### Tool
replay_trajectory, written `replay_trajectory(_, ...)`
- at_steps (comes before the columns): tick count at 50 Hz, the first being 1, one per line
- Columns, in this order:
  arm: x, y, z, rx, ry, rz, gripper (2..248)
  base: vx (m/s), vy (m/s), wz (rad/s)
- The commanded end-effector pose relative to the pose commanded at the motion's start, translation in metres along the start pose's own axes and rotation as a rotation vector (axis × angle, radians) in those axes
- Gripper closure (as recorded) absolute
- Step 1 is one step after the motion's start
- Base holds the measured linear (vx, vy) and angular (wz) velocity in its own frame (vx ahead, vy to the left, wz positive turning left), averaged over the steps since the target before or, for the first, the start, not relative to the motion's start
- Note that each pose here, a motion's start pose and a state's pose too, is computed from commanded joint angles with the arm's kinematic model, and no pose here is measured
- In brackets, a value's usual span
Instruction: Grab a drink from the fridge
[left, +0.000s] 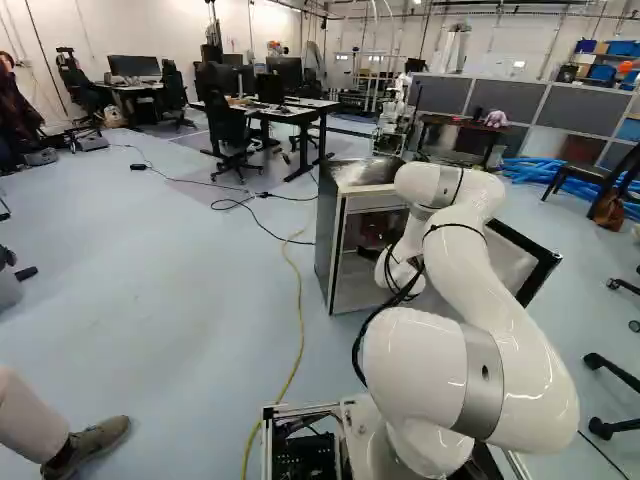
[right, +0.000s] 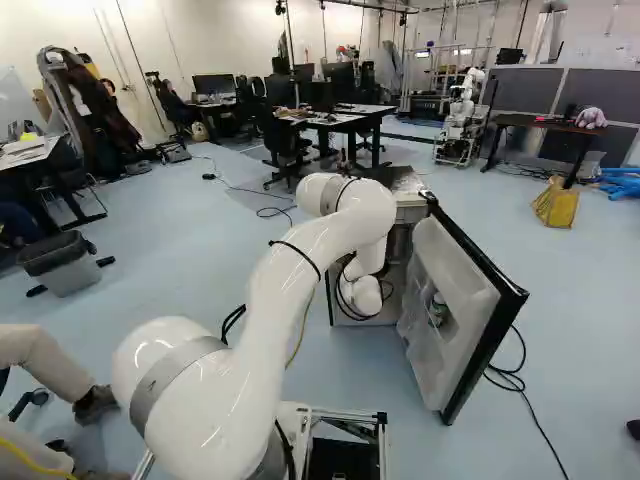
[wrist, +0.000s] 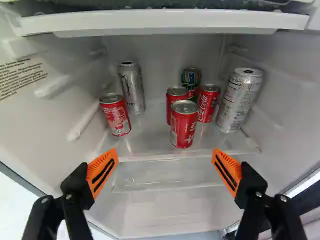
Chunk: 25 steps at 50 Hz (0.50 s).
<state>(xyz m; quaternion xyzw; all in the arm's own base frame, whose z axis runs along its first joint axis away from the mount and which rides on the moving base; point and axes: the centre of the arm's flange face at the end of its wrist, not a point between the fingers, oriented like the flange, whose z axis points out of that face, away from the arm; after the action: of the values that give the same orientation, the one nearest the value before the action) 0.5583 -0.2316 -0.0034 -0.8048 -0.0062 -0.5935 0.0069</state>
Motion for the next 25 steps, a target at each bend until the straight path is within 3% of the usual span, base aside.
replay_trajectory(25,-0.0008,0.0006,0.0071,0.002,0.002,-0.007,3,0.000,0.000,0.000)
